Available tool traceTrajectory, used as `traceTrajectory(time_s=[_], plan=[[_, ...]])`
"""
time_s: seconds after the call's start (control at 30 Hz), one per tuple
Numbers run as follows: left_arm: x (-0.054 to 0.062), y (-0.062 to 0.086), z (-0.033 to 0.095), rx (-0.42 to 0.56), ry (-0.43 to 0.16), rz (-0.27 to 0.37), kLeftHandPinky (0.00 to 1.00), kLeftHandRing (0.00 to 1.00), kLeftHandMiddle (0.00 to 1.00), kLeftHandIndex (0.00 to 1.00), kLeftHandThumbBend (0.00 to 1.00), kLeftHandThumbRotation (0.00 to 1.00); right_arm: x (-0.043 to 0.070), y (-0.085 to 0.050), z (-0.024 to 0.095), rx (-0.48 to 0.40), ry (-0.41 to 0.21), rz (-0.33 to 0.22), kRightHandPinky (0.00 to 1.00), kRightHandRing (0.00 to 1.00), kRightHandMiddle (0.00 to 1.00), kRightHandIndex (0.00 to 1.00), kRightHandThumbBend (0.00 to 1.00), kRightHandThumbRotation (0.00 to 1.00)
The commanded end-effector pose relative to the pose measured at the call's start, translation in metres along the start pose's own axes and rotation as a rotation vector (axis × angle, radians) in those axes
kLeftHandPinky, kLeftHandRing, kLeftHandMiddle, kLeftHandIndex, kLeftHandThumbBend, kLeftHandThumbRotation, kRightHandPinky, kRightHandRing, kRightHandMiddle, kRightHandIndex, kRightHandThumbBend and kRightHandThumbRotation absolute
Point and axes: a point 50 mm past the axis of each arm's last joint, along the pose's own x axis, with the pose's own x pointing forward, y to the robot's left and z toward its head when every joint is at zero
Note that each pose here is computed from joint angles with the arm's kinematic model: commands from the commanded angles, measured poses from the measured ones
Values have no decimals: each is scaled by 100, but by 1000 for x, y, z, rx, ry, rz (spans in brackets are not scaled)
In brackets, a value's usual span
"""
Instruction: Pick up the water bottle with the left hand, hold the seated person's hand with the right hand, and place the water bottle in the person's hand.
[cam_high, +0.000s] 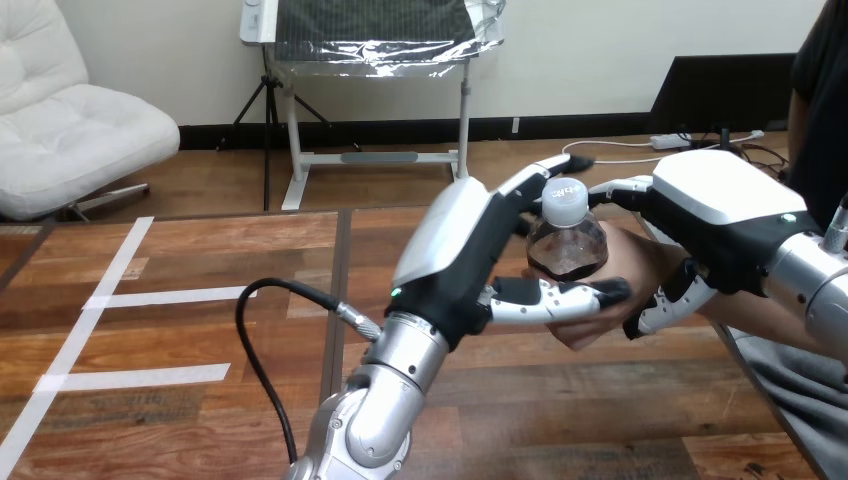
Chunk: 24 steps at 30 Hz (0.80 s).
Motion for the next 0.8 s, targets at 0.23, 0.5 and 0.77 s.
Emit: traceTrajectory(time_s=[0.23,0.5,0.77], plan=[[4,15,10,13,-69,27,100,100,100,100,90,82,-6,-18,-3,5,-1,-83,84,95,95,90,86,5],[1,15,8,-19,-72,40,100,100,100,100,85,82,-6,-17,-3,9,1,-75,85,96,96,90,86,5],[-2,16,7,-49,-81,72,93,99,99,97,80,81,-8,-17,-2,18,-4,-80,85,96,96,90,86,5]])
